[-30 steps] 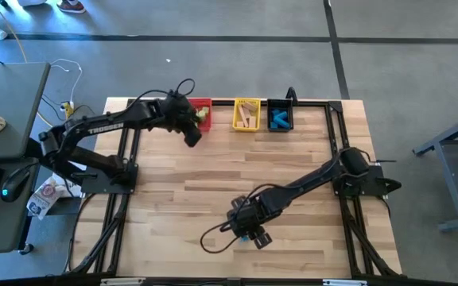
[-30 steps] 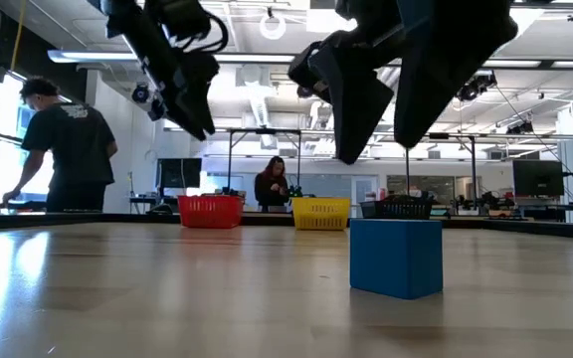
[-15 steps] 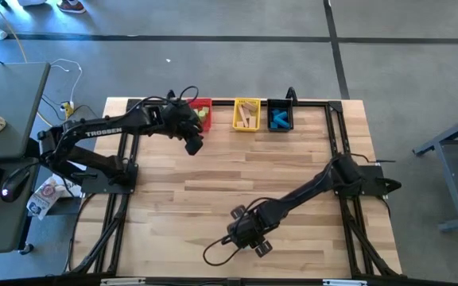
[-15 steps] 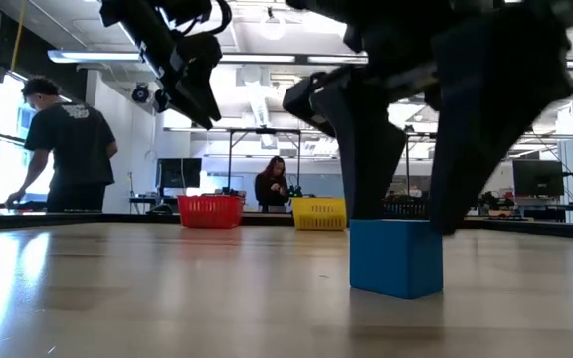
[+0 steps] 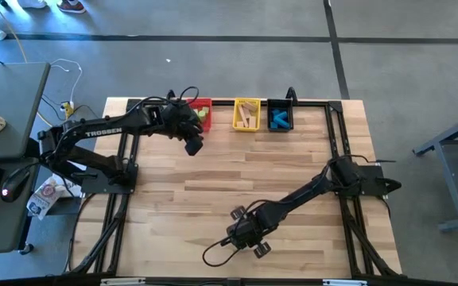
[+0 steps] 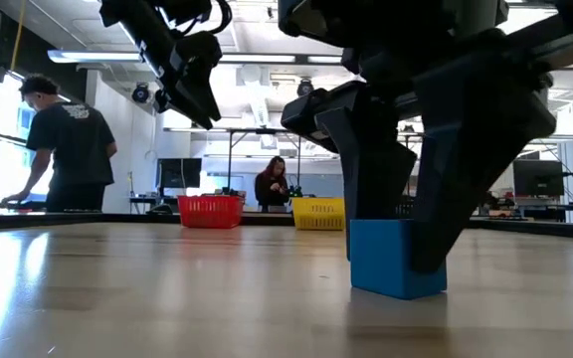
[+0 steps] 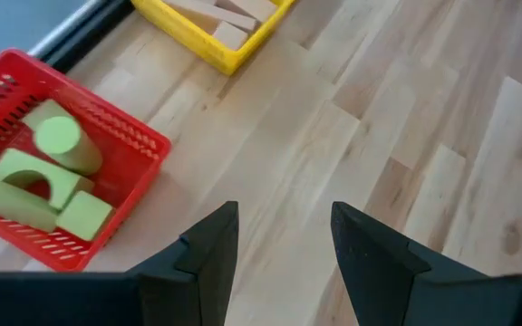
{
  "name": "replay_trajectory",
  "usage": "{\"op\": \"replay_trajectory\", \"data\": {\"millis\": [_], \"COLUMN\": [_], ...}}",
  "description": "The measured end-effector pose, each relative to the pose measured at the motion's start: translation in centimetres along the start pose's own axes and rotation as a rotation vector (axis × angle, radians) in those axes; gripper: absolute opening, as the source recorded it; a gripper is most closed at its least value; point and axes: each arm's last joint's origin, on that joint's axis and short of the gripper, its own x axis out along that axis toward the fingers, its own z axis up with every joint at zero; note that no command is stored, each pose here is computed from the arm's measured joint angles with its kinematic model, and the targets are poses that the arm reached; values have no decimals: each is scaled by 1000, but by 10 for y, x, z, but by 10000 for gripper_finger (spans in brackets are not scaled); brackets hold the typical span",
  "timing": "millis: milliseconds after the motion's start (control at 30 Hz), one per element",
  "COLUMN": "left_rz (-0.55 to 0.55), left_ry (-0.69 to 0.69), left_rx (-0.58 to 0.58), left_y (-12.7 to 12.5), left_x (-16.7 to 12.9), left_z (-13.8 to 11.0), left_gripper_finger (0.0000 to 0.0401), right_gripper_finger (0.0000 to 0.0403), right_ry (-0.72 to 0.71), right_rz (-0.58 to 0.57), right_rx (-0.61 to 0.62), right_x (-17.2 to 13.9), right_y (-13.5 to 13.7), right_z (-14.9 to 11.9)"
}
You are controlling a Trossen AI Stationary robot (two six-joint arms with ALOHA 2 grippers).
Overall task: Sort & place blocks by color
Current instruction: Put the blue block into the black bin
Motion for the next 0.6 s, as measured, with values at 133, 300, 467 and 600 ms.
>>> {"op": "replay_trajectory", "data": {"millis": [133, 300, 467, 600], "left_rz": [-59, -146, -166, -199], "left_ry": [12, 25, 19, -15], "left_rx": [29, 82, 149, 195], "left_y": [-2, -5, -13, -24], "left_x": [0, 0, 0, -1], "left_z": [0, -1, -2, -1], "left_gripper_finger": [163, 163, 163, 163], "right_gripper_finger": [107, 107, 107, 107], "right_ry": [10, 62, 101, 161], "right_rz": [0, -30, -132, -221], "right_rx": [45, 105, 115, 133], "right_x": [-1, -7, -21, -32], "right_y": [-5, -11, -15, -25], "right_z": [-1, -7, -12, -19]}}
